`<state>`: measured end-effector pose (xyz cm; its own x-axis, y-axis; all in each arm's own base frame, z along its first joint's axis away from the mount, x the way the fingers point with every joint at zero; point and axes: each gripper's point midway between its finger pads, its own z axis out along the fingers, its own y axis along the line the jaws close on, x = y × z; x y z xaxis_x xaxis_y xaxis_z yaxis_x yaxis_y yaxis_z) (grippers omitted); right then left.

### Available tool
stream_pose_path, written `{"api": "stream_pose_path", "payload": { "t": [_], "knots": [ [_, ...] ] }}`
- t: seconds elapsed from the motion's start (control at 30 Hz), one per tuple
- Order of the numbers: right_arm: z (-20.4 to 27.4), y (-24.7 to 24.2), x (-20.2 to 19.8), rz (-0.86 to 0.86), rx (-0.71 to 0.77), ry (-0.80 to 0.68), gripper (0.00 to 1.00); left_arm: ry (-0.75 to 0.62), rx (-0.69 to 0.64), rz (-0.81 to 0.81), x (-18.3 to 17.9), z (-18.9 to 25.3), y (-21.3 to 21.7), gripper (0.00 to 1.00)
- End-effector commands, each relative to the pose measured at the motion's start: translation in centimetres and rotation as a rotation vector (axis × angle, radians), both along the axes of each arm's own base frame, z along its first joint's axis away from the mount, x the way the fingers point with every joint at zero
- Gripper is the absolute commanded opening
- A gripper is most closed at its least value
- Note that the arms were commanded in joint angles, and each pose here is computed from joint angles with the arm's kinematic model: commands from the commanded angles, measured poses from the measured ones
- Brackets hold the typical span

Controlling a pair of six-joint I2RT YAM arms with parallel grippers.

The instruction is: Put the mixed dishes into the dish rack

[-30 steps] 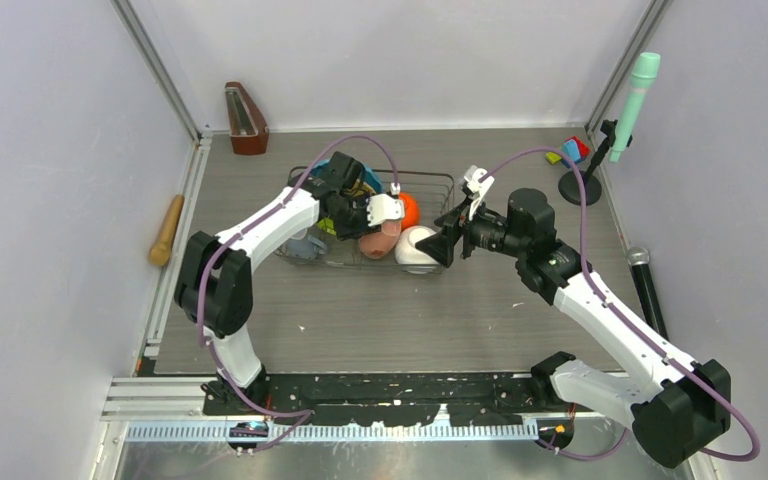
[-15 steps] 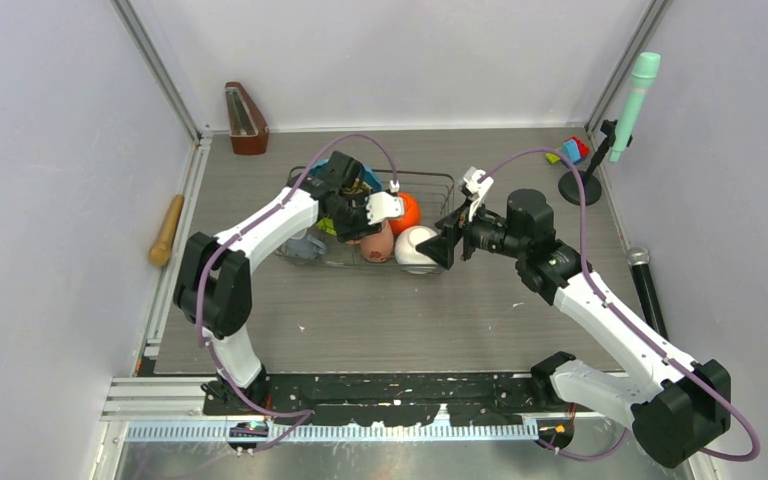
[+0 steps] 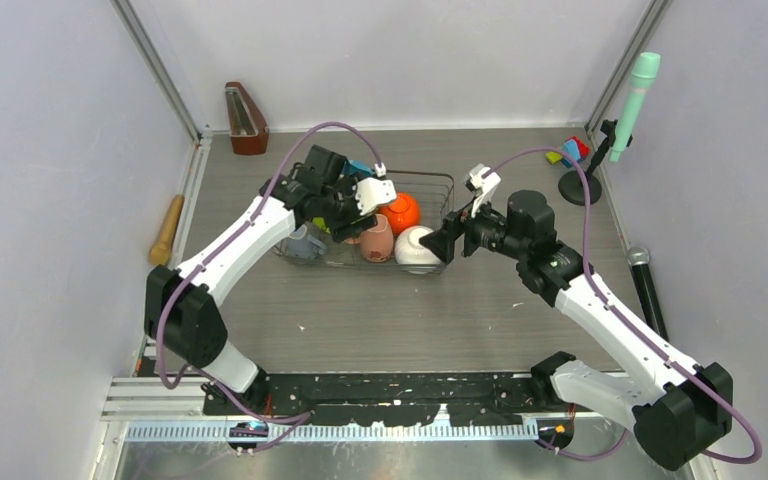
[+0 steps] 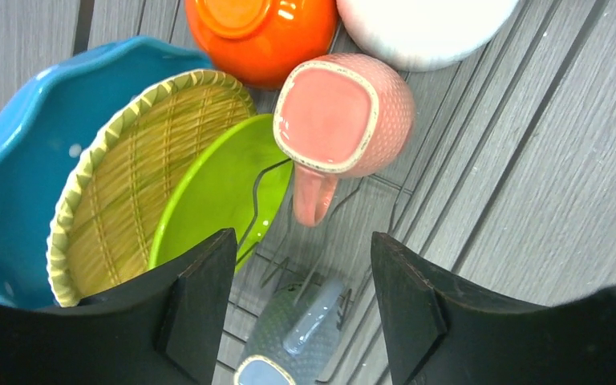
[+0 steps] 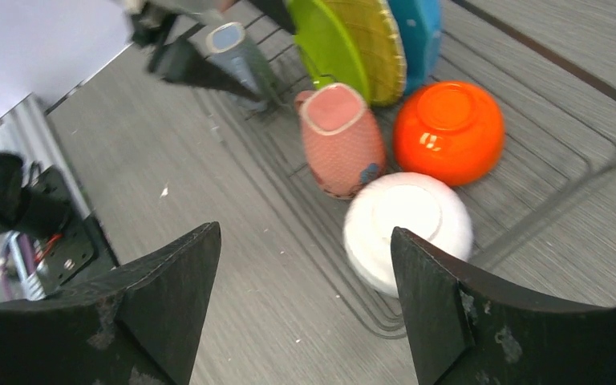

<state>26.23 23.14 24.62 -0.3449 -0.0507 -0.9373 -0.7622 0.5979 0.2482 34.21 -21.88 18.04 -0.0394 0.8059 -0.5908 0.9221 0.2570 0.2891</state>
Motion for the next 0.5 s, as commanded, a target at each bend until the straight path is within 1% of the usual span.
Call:
{"api": "stream_pose_path", "payload": {
  "t": [0.0, 0.03, 0.07, 0.1, 0.13, 0.17, 0.2, 0.23, 0.33, 0.4, 0.47],
  "knots": [
    [1.4, -2.2, 3.3, -0.257, 0.028, 0.003, 0.85, -0.044, -0.099, 0.157, -0.4, 2.8, 0.7, 0.66],
    [0.8, -3.3, 4.1, -0.354, 0.019, 0.048, 0.85, -0.059, -0.130, 0.242, 0.1, 3.4, 1.1, 0.68],
    [1.0, -3.7, 4.9, -0.404, 0.019, 0.070, 0.85, -0.062, -0.176, 0.367, 0.7, 4.0, 1.6, 0.72],
    [0.1, -5.1, 5.5, -0.523, 0.005, 0.134, 0.86, -0.087, -0.205, 0.501, 1.6, 4.7, 2.7, 0.75],
    [0.3, -5.5, 6.4, -0.578, -0.001, 0.156, 0.86, -0.096, -0.230, 0.610, 2.0, 5.2, 3.7, 0.76],
    [-1.5, -6.6, 6.8, -0.663, -0.046, 0.229, 0.86, -0.079, -0.250, 0.678, 1.8, 5.3, 4.4, 0.77],
    [-0.8, -6.8, 7.2, -0.693, -0.047, 0.239, 0.87, -0.059, -0.265, 0.741, 1.5, 5.4, 5.0, 0.78],
    [-2.6, -7.4, 7.2, -0.739, -0.107, 0.299, 0.88, -0.040, -0.276, 0.800, 1.2, 5.3, 5.7, 0.80],
    [-3.5, -8.2, 7.7, -0.820, -0.159, 0.372, 0.89, 0.026, -0.292, 0.983, 0.0, 4.5, 8.0, 0.85],
    [-4.3, -8.4, 8.1, -0.861, -0.170, 0.396, 0.86, 0.080, -0.319, 1.079, -0.6, 4.1, 9.5, 0.86],
    [-4.8, -8.9, 8.7, -0.911, -0.174, 0.393, 0.83, 0.120, -0.381, 1.152, -1.0, 4.0, 11.0, 0.87]
  ]
}}
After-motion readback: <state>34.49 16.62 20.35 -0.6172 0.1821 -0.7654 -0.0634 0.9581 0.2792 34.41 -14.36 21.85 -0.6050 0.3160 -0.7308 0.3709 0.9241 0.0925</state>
